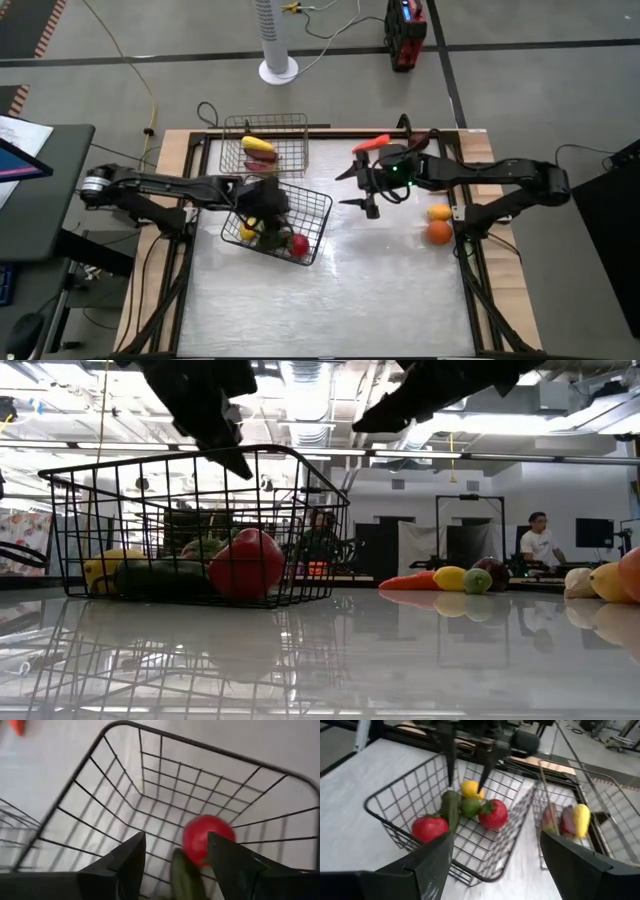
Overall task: Sort produce into baskets
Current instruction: Put the green chili pepper into the top wire basket
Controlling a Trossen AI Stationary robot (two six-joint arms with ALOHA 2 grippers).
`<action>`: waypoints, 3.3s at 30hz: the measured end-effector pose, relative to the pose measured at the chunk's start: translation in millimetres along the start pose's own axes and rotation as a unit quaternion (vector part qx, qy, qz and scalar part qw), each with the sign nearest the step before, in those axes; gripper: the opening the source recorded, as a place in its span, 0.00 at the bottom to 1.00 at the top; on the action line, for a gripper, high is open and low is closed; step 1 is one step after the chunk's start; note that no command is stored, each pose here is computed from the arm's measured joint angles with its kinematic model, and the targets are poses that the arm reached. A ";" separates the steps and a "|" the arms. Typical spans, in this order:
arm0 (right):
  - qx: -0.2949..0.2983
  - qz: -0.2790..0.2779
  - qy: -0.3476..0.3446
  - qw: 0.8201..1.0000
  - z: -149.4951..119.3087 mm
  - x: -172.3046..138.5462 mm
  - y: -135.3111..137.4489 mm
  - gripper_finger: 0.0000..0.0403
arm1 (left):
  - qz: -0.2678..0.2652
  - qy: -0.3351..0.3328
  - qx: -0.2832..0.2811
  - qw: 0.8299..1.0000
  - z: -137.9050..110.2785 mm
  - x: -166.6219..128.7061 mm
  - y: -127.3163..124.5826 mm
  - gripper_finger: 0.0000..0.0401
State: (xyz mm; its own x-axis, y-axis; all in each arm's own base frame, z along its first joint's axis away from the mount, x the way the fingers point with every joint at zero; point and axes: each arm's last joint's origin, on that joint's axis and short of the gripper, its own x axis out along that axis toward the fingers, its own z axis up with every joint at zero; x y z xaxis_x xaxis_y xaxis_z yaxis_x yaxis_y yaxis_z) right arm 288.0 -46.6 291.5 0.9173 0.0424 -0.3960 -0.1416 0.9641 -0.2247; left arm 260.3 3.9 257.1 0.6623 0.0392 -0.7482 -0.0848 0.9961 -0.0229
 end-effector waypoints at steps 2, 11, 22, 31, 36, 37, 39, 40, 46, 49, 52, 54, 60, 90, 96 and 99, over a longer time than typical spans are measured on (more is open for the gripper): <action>-0.002 0.001 0.003 1.000 1.6 0.9 2.3 0.81 | -0.027 0.003 -0.028 0.999 -1.5 -2.2 -0.9 0.49; 0.006 -0.050 -0.006 0.999 3.0 -8.8 -13.4 0.81 | -0.119 0.131 -0.057 0.983 -18.3 40.0 -1.2 0.49; 0.018 -0.073 -0.009 0.997 0.1 -12.1 -26.2 0.81 | -0.166 0.219 -0.145 0.951 -31.7 52.2 20.9 0.49; 0.009 -0.076 -0.017 0.997 1.5 -12.3 -27.6 0.81 | -0.119 0.206 0.019 0.971 -9.5 36.4 28.6 0.49; 0.010 -0.072 -0.013 0.997 0.8 -11.8 -26.0 0.81 | -0.147 0.182 0.246 0.941 -9.7 36.8 23.5 0.49; 0.011 -0.071 -0.013 0.997 1.0 -11.7 -25.3 0.81 | -0.154 0.177 0.281 0.931 -10.0 36.9 23.2 0.49; 0.012 -0.068 -0.012 0.998 1.1 -11.2 -23.9 0.81 | -0.166 0.172 0.341 0.909 -13.4 38.4 22.3 0.49; 0.011 -0.065 -0.010 0.998 1.1 -10.9 -22.7 0.81 | -0.172 0.173 0.364 0.899 -16.4 39.2 21.8 0.49; 0.020 -0.058 0.000 0.998 -2.0 -9.8 -19.7 0.81 | -0.175 0.171 0.486 0.839 -36.0 51.1 13.7 0.49; 0.025 -0.056 0.006 0.998 -5.6 -8.9 -18.6 0.81 | -0.167 0.135 0.527 0.823 -35.3 56.8 5.8 0.49; 0.028 -0.055 0.010 0.998 -8.3 -8.3 -18.0 0.81 | -0.157 0.112 0.522 0.831 -34.9 61.0 2.6 0.49; 0.030 -0.055 0.010 0.998 -8.4 -8.3 -18.0 0.81 | -0.148 0.105 0.501 0.846 -34.3 62.6 1.7 0.49; 0.030 -0.056 0.009 0.998 -8.4 -8.4 -18.6 0.81 | -0.177 0.089 0.521 0.830 -35.9 62.7 2.4 0.49; 0.031 -0.101 0.003 0.994 -13.2 -15.5 -40.8 0.81 | -0.138 0.085 0.876 0.455 -67.4 76.8 1.4 0.49; 0.037 -0.109 0.001 0.993 -14.5 -17.2 -45.5 0.81 | -0.096 0.081 0.887 0.445 -62.0 79.6 -7.7 0.49; 0.038 -0.109 0.001 0.993 -14.6 -17.3 -45.5 0.81 | -0.090 0.079 0.888 0.444 -61.3 79.6 -10.4 0.49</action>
State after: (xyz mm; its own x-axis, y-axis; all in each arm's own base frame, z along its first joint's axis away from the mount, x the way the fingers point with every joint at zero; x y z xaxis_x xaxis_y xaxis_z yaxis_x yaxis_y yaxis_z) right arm 273.2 -95.0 295.5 0.9222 -0.1702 -0.3473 0.0892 0.9673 -0.2372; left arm 268.3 -8.2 157.1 0.4665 0.0794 -0.8809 0.7726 -0.5214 0.3622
